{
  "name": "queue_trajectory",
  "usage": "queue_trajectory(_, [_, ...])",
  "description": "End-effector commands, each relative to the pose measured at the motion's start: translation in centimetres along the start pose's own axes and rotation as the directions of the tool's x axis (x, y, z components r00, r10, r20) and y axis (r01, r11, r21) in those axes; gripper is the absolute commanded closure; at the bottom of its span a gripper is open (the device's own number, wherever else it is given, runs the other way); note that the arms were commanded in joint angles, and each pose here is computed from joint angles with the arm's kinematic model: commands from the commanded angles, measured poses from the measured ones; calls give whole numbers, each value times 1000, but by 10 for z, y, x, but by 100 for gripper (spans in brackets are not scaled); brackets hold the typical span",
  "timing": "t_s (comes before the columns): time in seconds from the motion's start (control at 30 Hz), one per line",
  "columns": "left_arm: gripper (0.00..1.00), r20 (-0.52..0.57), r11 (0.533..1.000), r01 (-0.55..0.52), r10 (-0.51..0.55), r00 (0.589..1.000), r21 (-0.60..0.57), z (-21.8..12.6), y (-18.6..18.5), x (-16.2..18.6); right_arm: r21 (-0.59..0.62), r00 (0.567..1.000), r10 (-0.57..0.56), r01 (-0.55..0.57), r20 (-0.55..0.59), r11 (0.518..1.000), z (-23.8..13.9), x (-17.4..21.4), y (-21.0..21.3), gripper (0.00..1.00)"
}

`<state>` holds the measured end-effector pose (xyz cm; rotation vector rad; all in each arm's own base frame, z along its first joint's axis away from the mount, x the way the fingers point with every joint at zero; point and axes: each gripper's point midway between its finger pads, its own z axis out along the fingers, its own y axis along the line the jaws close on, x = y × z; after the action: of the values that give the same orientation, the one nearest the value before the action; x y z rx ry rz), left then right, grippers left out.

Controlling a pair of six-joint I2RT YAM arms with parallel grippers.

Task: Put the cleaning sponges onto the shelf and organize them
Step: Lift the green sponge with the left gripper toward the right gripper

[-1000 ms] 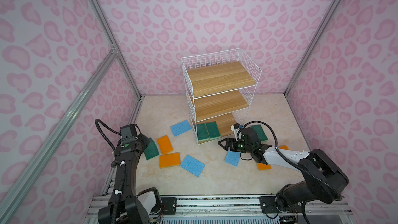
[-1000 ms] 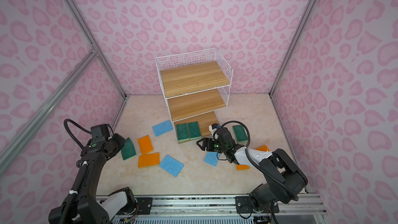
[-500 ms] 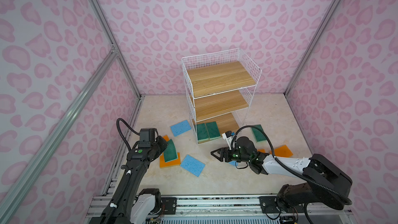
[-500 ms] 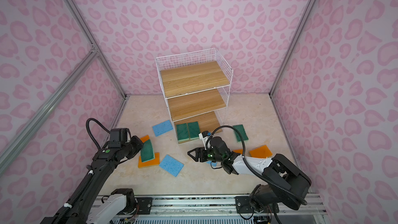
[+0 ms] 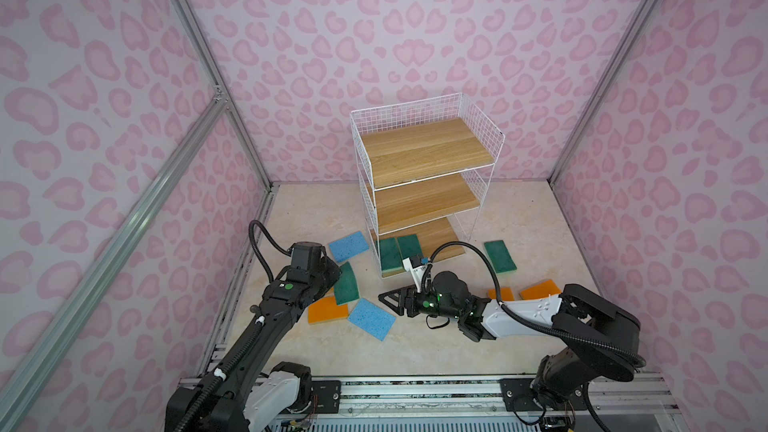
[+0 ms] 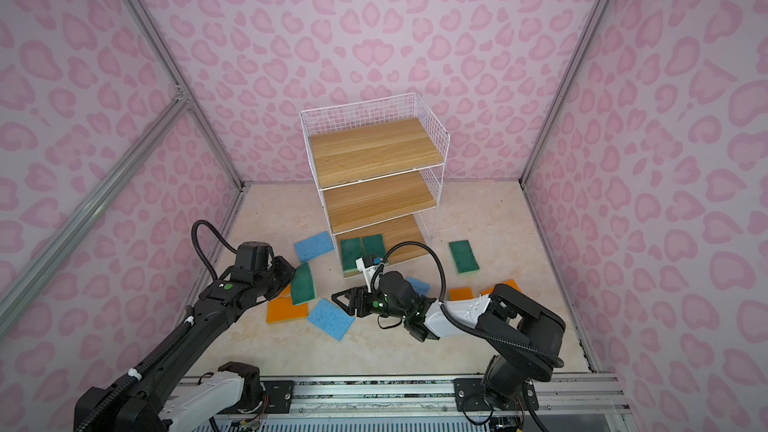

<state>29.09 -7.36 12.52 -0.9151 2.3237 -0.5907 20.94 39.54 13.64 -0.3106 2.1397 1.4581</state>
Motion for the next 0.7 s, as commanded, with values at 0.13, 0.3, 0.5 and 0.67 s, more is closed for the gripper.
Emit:
queue_trajectory(0.13, [97,52,999,15,-17,999,38,2,-17,-9,4,999,4,-4,41,1000,18,-7,6,36])
queue_trajectory(0.3, [97,29,999,16,-17,999,33,11,-20,1,20,998,18,-19,54,1000,29,-6,3,38])
queue_trajectory(0.5, [97,22,999,3,-4,1000,47,11,-28,2,23,996,41,-42,80,999,38,-10,-2,51])
queue_trajectory(0.67, [97,23,999,3,-4,1000,47,11,-28,2,6,996,50,-51,73,999,46,-10,1,52])
